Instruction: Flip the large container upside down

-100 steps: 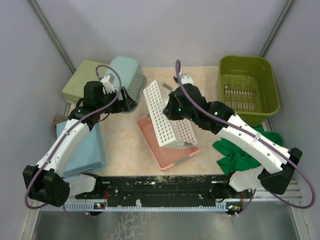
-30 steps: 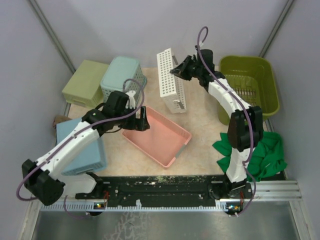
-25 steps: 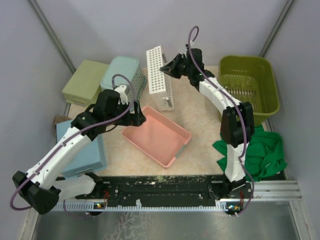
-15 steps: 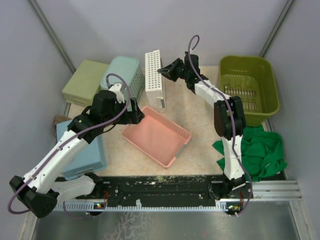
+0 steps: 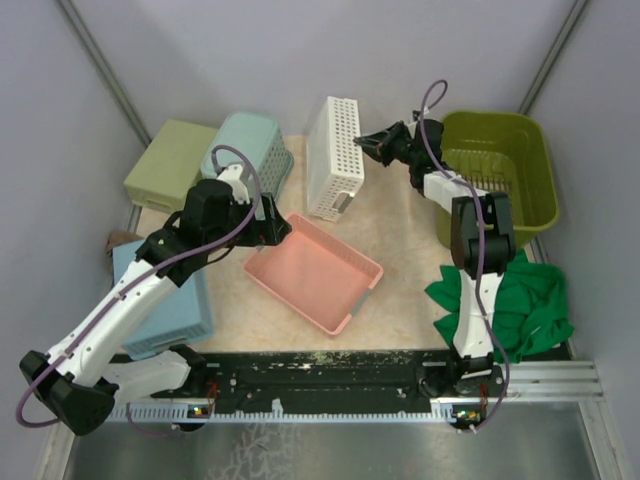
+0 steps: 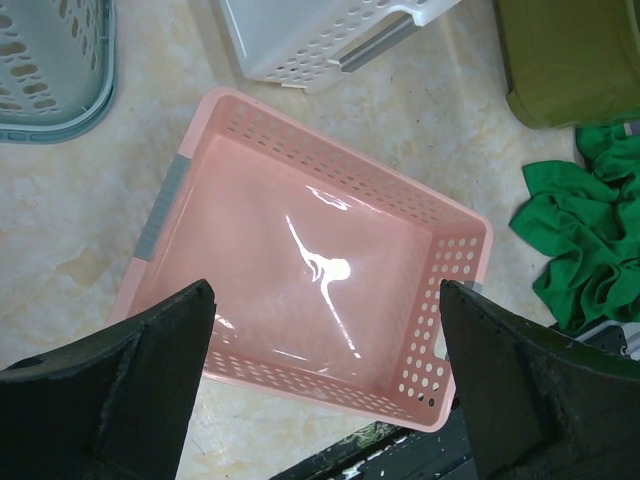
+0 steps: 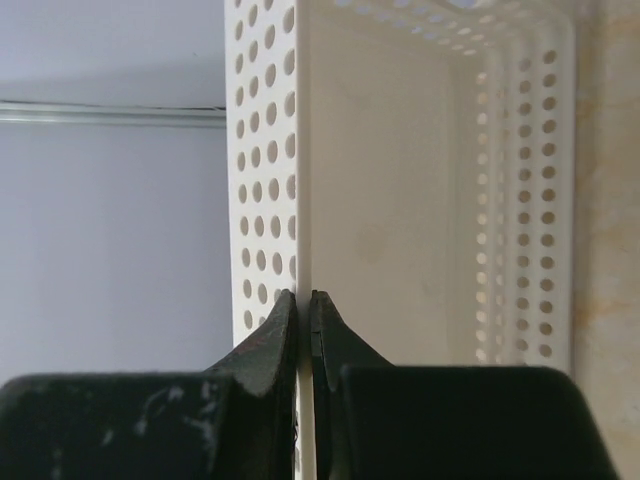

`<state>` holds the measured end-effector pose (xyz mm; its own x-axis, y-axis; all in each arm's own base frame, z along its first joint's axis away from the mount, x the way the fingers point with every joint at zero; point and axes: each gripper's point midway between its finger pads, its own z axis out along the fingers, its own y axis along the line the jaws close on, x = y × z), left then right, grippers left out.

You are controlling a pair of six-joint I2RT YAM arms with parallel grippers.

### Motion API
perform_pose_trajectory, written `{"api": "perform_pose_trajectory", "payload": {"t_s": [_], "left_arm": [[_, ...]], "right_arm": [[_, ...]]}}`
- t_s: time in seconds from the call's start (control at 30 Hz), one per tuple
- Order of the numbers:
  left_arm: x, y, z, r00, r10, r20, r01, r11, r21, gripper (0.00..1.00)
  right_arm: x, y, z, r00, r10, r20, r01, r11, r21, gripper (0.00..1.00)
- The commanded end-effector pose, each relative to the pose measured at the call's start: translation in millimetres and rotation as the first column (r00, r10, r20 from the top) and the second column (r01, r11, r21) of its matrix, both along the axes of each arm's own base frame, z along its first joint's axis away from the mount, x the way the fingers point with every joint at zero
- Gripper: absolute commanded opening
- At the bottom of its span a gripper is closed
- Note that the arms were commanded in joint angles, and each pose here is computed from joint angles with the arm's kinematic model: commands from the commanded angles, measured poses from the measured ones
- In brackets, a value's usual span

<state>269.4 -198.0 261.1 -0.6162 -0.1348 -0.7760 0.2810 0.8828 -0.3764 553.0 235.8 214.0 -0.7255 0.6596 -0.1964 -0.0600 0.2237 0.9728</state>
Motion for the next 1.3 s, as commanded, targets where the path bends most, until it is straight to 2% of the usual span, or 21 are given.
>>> {"api": "perform_pose_trajectory", "payload": {"t_s": [0.0,0.07,0.1,0.17,0.3,0.47,0.67,0.83,1.17,1.27], "left_arm": [[4,-5,5,1.0,-0.009,0.017,0.009,0.999,-0.032,0.97],[4,-7,5,1.0,-0.012,0.017,0.013,0.999,-0.034,0.97],[4,-7,5,1.0,-0.014,0.015,0.015,0.999,-0.035,0.97],[4,-8,4,1.0,-0.019,0.013,0.019,0.999,-0.037,0.97],[4,-10,2,1.0,-0.026,0.01,0.027,0.999,-0.039,0.97],[5,-14,5,0.999,-0.047,0.025,0.048,0.998,-0.046,0.97],[5,-15,4,0.998,-0.059,0.032,0.061,0.997,-0.048,0.97],[5,-15,-3,0.998,-0.066,0.023,0.066,0.997,-0.03,0.97],[5,-13,-3,0.998,-0.059,0.027,0.06,0.998,-0.029,0.97],[4,-13,-5,0.998,-0.057,0.023,0.057,0.998,-0.03,0.97]], "right_arm": [[-14,-17,20,0.998,0.017,0.064,-0.016,1.0,-0.019,0.0],[-15,-25,13,0.999,-0.001,0.046,0.003,0.999,-0.041,0.0],[-14,-30,10,0.999,-0.012,0.046,0.015,0.997,-0.073,0.04],[-13,-35,3,0.999,-0.034,0.029,0.038,0.989,-0.145,0.16],[-11,-54,-5,0.994,-0.11,-0.025,0.097,0.946,-0.31,0.47],[-10,-76,-13,0.981,-0.186,-0.049,0.142,0.873,-0.466,0.65],[-11,-88,-14,0.976,-0.214,-0.049,0.153,0.824,-0.546,0.69],[-14,-92,-16,0.973,-0.228,-0.023,0.155,0.726,-0.67,0.7],[-17,-60,-53,0.977,-0.194,-0.088,0.079,0.714,-0.696,0.71],[-17,-43,-59,0.981,-0.163,-0.102,0.051,0.73,-0.681,0.71]]}}
